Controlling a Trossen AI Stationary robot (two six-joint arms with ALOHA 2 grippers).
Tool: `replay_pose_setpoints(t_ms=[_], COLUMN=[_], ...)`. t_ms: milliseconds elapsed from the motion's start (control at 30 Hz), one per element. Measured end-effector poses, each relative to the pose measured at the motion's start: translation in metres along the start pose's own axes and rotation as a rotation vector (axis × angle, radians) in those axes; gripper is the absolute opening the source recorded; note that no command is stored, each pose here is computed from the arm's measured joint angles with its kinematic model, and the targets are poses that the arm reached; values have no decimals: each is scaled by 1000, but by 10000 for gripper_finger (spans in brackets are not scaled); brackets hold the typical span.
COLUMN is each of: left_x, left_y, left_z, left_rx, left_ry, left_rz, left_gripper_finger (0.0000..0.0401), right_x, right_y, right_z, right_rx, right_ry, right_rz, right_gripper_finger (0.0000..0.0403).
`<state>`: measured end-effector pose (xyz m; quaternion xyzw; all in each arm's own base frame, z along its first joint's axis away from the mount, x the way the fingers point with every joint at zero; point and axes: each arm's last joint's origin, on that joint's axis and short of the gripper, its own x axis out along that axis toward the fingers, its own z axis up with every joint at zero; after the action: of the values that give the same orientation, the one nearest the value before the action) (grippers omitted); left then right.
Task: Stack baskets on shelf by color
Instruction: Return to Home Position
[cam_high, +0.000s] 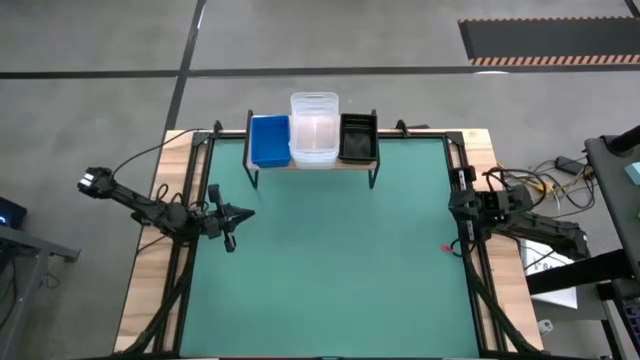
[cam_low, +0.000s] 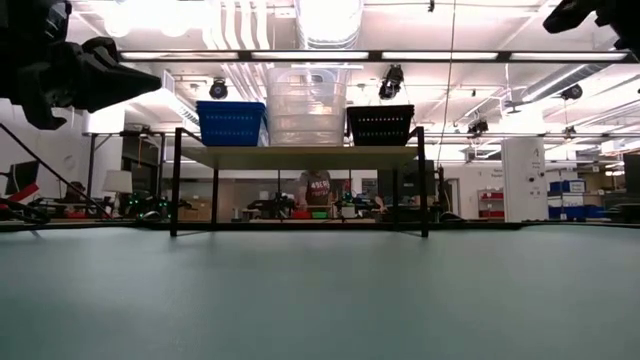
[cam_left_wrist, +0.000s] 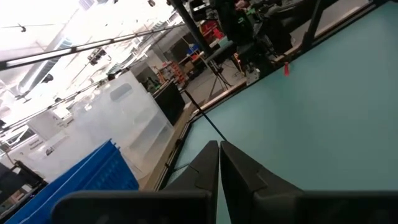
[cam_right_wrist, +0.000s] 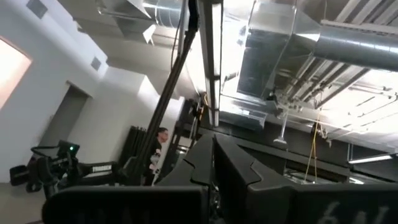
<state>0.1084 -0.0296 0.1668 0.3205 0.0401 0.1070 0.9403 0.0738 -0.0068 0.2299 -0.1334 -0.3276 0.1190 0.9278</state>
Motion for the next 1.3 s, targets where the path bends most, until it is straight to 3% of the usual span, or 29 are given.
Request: replay_pose_setpoints(t_ms=[1300], left_x=[1], left_y=[-1], left_z=[0], left_rx=[6], left_ry=[5], left_rz=[-7], left_gripper_finger=[0], right_x=[3], right_y=[-2], right_z=[-8], right_rx=[30], right_ry=[52], right_rz=[-2], right_gripper_finger=[9])
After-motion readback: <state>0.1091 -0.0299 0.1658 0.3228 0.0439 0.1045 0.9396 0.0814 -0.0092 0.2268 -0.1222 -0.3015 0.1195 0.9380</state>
